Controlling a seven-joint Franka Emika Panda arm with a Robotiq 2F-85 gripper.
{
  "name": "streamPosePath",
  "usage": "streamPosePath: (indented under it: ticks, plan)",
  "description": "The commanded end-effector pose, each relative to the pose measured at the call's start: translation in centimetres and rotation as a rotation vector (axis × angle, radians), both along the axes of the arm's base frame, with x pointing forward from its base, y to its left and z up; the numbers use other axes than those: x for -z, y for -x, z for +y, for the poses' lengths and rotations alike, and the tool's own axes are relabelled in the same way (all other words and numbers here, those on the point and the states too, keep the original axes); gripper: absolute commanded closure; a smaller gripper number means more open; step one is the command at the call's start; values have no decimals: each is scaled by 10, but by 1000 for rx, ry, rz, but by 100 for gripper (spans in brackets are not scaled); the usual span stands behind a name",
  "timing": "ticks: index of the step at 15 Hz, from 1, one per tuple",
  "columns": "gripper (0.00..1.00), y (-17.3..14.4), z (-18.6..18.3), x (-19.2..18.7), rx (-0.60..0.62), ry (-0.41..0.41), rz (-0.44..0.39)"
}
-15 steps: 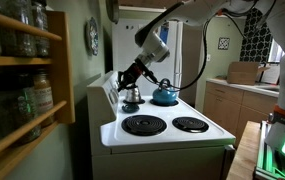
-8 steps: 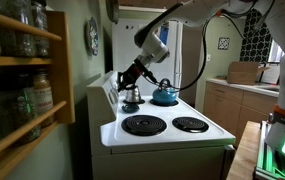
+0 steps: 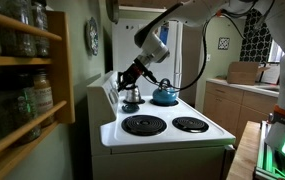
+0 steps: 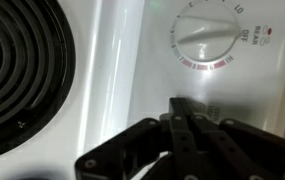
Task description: Flip the switch on the top left of the stove to turn off the oven light
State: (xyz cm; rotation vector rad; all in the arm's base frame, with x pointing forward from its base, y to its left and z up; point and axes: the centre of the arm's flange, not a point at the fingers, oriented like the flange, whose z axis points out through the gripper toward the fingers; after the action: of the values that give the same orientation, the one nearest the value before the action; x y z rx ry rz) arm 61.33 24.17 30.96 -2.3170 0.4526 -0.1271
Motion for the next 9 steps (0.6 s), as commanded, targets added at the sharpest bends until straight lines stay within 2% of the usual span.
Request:
streamPosePath:
  ticks: [1, 9]
  plan:
    - [100, 5, 0, -4, 32, -5, 3]
    - [100, 11, -6, -11, 54, 8, 0]
